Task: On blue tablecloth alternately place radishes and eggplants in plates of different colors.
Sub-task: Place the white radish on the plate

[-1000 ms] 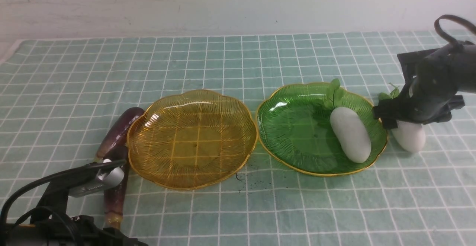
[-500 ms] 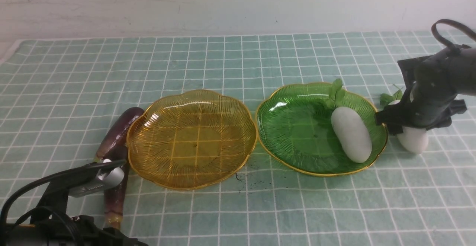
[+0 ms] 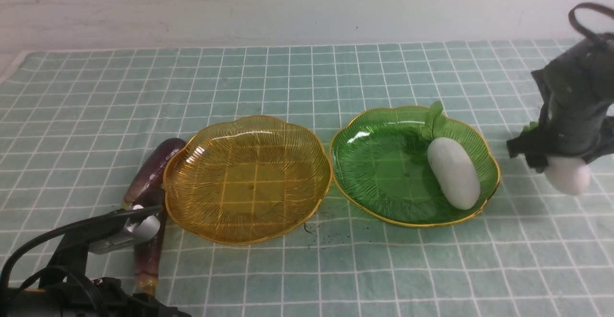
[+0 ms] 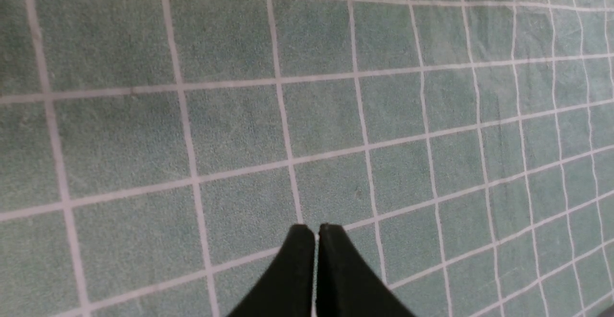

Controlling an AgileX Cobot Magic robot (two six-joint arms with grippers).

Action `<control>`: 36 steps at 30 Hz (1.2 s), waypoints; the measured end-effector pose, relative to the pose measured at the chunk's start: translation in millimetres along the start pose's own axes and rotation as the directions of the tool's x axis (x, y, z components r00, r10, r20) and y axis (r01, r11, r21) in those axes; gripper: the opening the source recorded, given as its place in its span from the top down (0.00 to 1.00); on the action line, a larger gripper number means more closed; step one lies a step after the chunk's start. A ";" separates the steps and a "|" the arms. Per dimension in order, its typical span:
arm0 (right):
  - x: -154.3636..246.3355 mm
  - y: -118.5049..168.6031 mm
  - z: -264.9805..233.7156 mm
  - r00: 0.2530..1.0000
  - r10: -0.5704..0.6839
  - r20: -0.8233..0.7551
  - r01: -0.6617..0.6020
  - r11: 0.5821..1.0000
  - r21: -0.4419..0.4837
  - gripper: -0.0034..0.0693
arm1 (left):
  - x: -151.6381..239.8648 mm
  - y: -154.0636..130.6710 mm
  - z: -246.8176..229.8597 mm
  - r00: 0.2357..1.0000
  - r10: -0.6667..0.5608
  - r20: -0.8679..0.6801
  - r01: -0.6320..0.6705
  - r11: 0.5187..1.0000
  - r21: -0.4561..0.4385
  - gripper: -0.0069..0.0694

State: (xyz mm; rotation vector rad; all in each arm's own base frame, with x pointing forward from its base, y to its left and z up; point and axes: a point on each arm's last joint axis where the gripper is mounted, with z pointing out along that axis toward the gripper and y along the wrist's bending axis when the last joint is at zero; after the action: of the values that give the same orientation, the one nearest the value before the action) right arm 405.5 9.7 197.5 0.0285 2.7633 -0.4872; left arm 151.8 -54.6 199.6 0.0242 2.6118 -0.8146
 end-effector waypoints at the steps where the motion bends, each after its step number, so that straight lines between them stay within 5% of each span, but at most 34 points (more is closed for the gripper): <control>1: -5.7 -5.8 -14.2 1.000 0.027 0.008 -0.027 1.000 0.006 0.29 | 0.0 0.0 0.0 1.000 0.000 0.000 0.000 1.000 0.000 0.92; 8: -19.1 -7.9 -67.9 0.993 0.115 -0.018 -0.116 0.989 -0.090 0.29 | -0.1 0.1 0.0 1.000 0.002 0.001 -0.002 1.000 -0.001 0.92; 15: -9.7 57.4 -93.4 0.995 -0.094 -0.016 0.081 0.926 -0.369 0.29 | -0.8 0.5 0.0 1.000 0.002 0.008 -0.002 1.000 -0.006 0.92; 18: -7.5 71.9 -99.9 0.988 -0.151 0.018 0.145 0.901 -0.409 0.29 | -1.1 0.8 0.0 1.000 0.002 0.012 -0.002 1.000 -0.008 0.92; 24: -2.4 96.8 -111.8 0.961 -0.258 0.094 0.273 0.854 -0.443 0.29 | -1.8 1.3 0.0 1.000 0.002 0.020 -0.002 1.000 -0.014 0.92; 36: -2.6 100.3 -113.5 0.959 -0.260 0.111 0.282 0.850 -0.444 0.16 | -1.8 1.2 0.0 1.000 0.001 0.020 -0.001 1.000 -0.013 0.92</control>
State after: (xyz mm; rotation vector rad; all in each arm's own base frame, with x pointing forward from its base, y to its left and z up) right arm 379.2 142.2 265.8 -0.4858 2.7730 0.1119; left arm 153.7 -53.4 199.6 0.0139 2.5982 -0.7928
